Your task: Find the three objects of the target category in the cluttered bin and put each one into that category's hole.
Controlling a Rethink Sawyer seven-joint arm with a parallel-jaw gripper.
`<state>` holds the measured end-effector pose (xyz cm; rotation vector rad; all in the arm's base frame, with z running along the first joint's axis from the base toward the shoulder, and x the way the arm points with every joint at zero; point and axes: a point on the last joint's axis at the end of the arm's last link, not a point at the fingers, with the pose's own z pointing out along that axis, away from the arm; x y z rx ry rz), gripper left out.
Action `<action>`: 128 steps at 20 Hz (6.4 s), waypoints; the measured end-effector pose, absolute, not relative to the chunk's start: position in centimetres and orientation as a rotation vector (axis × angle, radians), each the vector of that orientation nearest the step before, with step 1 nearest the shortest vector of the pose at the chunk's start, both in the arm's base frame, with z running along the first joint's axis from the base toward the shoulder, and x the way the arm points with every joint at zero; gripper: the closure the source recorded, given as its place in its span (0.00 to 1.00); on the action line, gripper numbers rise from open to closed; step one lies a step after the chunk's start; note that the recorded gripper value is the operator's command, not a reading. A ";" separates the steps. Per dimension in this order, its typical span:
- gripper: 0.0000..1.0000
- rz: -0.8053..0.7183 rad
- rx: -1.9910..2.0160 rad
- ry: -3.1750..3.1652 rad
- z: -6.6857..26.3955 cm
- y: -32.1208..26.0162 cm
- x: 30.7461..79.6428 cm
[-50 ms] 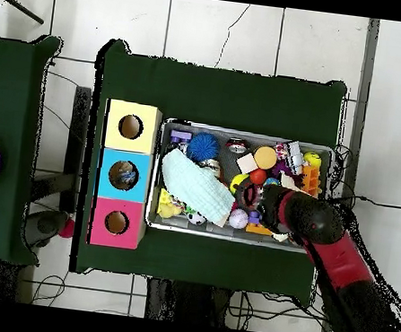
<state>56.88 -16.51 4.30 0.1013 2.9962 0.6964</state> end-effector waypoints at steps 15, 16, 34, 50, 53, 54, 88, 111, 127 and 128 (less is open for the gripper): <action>0.00 0.753 -0.003 3.017 2.1 -8.5 54.5; 0.00 0.727 -0.027 3.027 1.6 -7.9 54.4; 1.00 0.283 -0.354 3.080 -0.8 -2.7 55.8; 1.00 0.097 -0.584 3.079 0.9 -6.6 54.7; 1.00 0.078 -0.632 3.106 1.7 -8.3 54.4; 1.00 0.069 -0.647 3.118 1.9 -9.1 54.2; 1.00 -0.200 -0.878 3.145 6.6 -17.5 52.9; 1.00 -0.321 -0.644 3.229 12.9 -28.2 52.2; 1.00 0.032 -0.406 3.288 13.5 -25.1 53.5; 1.00 0.123 -0.345 3.278 13.3 -24.2 53.7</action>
